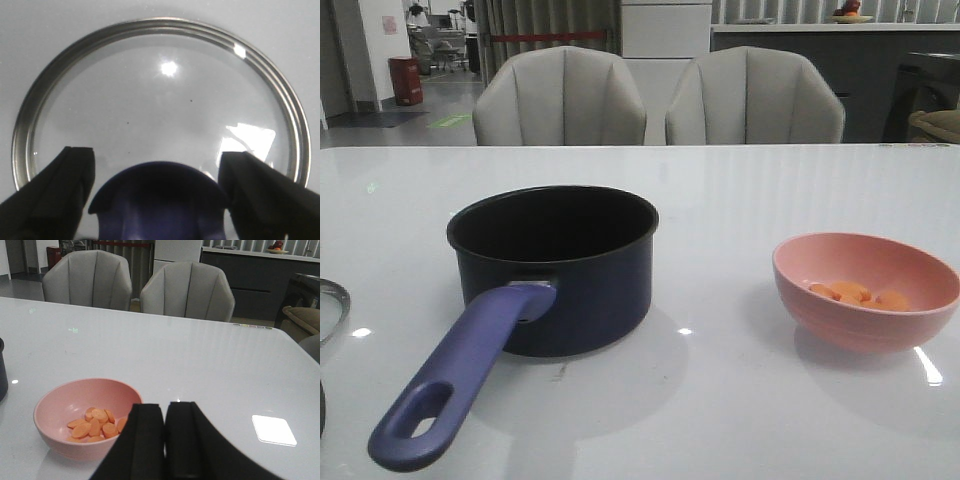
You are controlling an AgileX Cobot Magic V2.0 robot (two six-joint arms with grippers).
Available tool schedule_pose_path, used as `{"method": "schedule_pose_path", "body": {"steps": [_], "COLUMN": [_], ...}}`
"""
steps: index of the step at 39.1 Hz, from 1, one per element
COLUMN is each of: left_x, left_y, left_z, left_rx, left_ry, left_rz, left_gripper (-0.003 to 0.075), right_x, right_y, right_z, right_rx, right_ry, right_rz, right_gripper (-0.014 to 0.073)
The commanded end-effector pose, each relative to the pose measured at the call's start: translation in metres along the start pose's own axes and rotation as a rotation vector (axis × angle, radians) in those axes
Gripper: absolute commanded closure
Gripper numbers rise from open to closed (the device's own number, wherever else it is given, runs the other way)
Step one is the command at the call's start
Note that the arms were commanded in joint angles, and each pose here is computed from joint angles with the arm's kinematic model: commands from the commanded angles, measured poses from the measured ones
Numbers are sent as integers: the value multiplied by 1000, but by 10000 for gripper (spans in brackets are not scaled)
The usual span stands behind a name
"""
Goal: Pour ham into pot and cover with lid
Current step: 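Set the glass lid down on the table beside the saucepan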
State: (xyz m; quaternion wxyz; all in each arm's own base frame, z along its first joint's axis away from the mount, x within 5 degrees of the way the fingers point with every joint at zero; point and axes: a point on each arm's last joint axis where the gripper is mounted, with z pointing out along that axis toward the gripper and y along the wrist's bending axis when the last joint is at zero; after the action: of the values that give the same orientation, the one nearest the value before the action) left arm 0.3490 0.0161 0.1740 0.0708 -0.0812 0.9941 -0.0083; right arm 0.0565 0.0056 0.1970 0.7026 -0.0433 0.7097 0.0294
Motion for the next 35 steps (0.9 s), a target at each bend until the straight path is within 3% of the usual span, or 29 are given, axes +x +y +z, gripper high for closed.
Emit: {"method": "schedule_pose_path", "body": {"steps": [1, 10, 16, 23, 31, 35], "left_x": [-5, -9, -11, 6, 42, 65], "left_y": [-2, -3, -5, -7, -6, -4], "left_z": [-16, -25, -54, -107, -138, -149], "left_rx": [0, 9, 40, 90, 147, 190], "left_ry": [-58, -66, -159, -384, -641, -787], "left_rz": [9, 3, -10, -20, -41, -69], "left_gripper": [116, 117, 117, 117, 117, 117], "right_x": [-11, -11, -11, -14, -37, -51], "right_y": [0, 0, 0, 1, 2, 1], "right_z": [-2, -2, -2, -3, -8, -10], "right_rx": [-2, -2, -2, -4, -20, -13], "right_ry": [-107, -107, -107, -144, -371, -334], "right_rz": [-15, -15, -15, -15, -6, -6], "right_gripper": [434, 434, 434, 434, 434, 434]}}
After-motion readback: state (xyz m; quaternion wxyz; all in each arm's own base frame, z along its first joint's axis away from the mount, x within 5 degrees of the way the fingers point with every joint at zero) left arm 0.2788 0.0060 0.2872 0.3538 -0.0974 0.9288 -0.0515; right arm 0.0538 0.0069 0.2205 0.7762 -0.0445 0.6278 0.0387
